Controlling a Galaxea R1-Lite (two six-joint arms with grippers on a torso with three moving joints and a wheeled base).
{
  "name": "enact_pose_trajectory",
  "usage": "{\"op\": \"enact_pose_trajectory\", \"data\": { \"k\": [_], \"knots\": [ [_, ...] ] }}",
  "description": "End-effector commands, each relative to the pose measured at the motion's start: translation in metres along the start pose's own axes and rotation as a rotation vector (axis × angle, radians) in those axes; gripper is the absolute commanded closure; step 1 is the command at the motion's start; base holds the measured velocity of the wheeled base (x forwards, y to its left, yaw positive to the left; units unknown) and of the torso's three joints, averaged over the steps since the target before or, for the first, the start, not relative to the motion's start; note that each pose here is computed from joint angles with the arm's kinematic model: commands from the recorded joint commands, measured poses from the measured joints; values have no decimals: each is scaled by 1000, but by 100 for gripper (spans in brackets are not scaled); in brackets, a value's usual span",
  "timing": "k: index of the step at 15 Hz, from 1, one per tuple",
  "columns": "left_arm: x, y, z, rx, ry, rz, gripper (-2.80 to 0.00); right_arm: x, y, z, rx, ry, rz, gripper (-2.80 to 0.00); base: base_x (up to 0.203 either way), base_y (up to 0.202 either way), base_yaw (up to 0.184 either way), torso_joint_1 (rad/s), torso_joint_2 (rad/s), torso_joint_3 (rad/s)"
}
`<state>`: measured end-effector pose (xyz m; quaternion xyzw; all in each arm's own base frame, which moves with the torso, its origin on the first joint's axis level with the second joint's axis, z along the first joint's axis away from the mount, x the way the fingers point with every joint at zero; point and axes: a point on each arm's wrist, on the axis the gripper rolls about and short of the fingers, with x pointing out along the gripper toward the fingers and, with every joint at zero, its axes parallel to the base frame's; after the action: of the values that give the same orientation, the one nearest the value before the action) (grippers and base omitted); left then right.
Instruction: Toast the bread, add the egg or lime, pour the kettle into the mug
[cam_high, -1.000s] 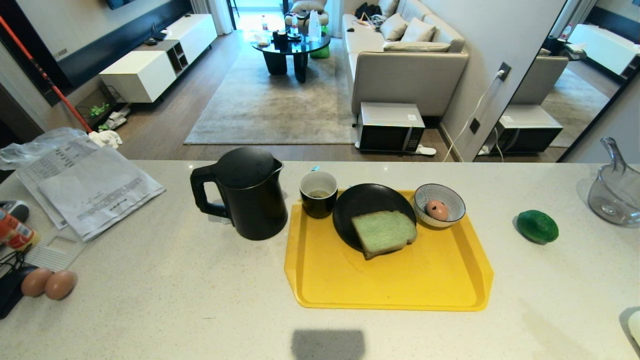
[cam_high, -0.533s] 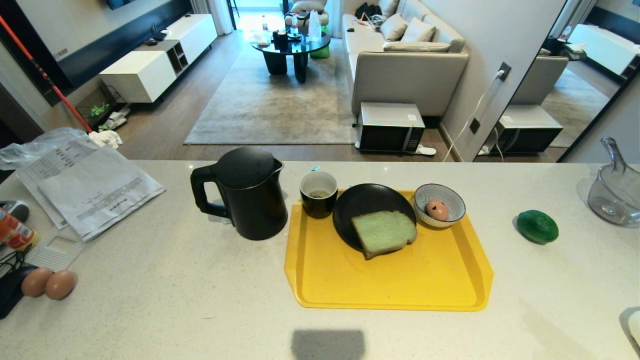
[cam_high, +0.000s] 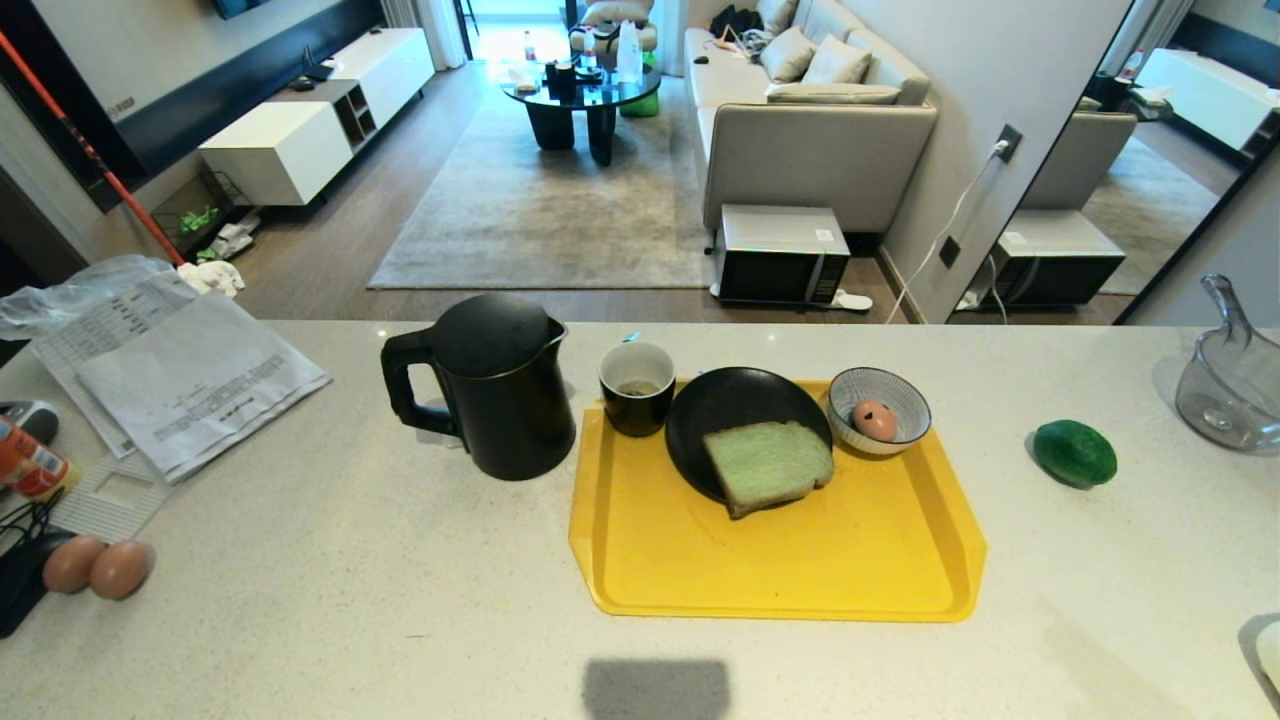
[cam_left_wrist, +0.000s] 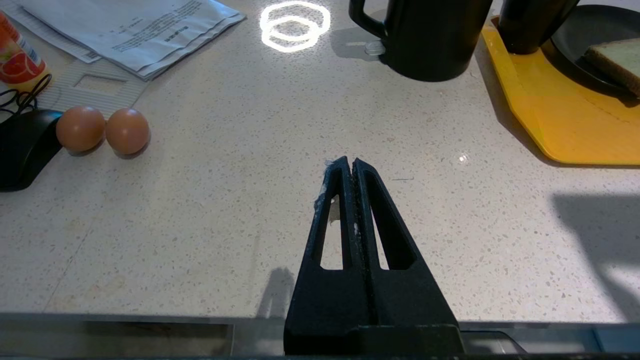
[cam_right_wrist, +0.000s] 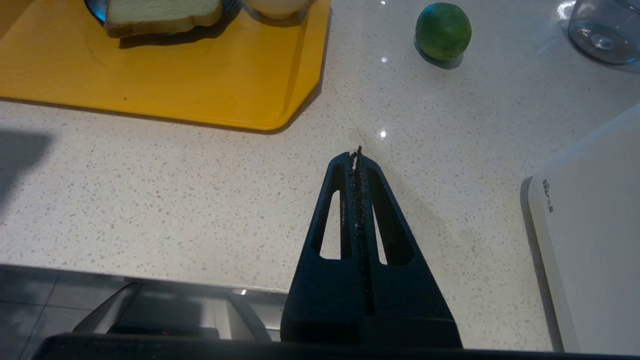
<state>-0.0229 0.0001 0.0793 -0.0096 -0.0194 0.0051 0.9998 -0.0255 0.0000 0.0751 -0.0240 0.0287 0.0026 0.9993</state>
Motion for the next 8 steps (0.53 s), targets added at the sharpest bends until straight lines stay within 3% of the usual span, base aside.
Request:
{"op": "enact_pose_trajectory", "data": {
  "k": [1,4,8],
  "knots": [
    [1,0,-4,-1,11,0,0,-1,0,2,-1,-5,4,0,0,0,0,0,0,0],
    [1,0,-4,-1,11,0,0,-6,0,17,-2,15,18,0,0,0,0,0,0,0],
    [1,0,-4,-1,11,0,0,7,1,36,-68,198,129,0,0,0,0,0,0,0]
  ]
}}
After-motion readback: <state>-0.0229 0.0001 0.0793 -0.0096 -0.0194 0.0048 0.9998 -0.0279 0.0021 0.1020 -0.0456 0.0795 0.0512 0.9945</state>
